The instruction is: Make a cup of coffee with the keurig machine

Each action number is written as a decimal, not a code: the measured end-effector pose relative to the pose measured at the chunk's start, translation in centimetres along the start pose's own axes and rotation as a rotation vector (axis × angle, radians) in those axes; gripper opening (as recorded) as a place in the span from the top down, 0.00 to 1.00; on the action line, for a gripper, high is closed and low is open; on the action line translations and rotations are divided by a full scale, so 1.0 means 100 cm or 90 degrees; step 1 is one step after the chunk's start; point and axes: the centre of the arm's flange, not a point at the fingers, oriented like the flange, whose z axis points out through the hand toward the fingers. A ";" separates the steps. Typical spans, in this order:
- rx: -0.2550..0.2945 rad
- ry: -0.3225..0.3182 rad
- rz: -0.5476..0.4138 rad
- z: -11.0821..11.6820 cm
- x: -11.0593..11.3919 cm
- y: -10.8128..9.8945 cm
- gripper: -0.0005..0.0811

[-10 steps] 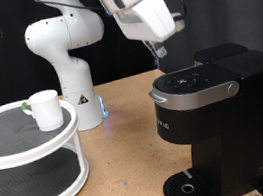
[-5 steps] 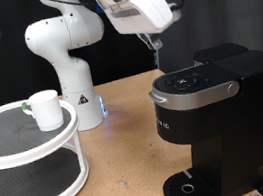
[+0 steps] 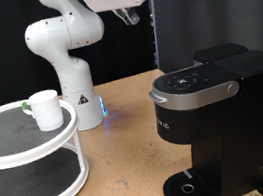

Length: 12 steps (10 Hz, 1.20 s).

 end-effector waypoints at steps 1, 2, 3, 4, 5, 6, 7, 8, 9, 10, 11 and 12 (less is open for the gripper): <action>-0.009 0.007 0.005 0.001 0.000 0.002 0.99; -0.046 0.061 0.032 0.002 0.003 0.007 0.99; -0.072 0.116 0.073 0.004 -0.001 0.008 0.99; -0.083 0.163 0.120 0.003 -0.007 0.008 0.99; -0.084 0.186 0.165 0.001 -0.017 0.005 0.99; -0.070 0.169 0.178 0.000 -0.029 0.001 0.99; -0.054 0.135 0.173 -0.002 -0.042 -0.003 0.99; -0.046 0.116 0.168 -0.005 -0.048 -0.005 0.99; -0.048 0.122 0.171 -0.005 -0.047 -0.005 0.99; -0.041 0.132 0.171 -0.005 -0.048 -0.005 0.99; -0.016 0.137 0.167 -0.005 -0.052 -0.006 0.99; 0.017 0.143 0.161 -0.009 -0.061 -0.010 0.99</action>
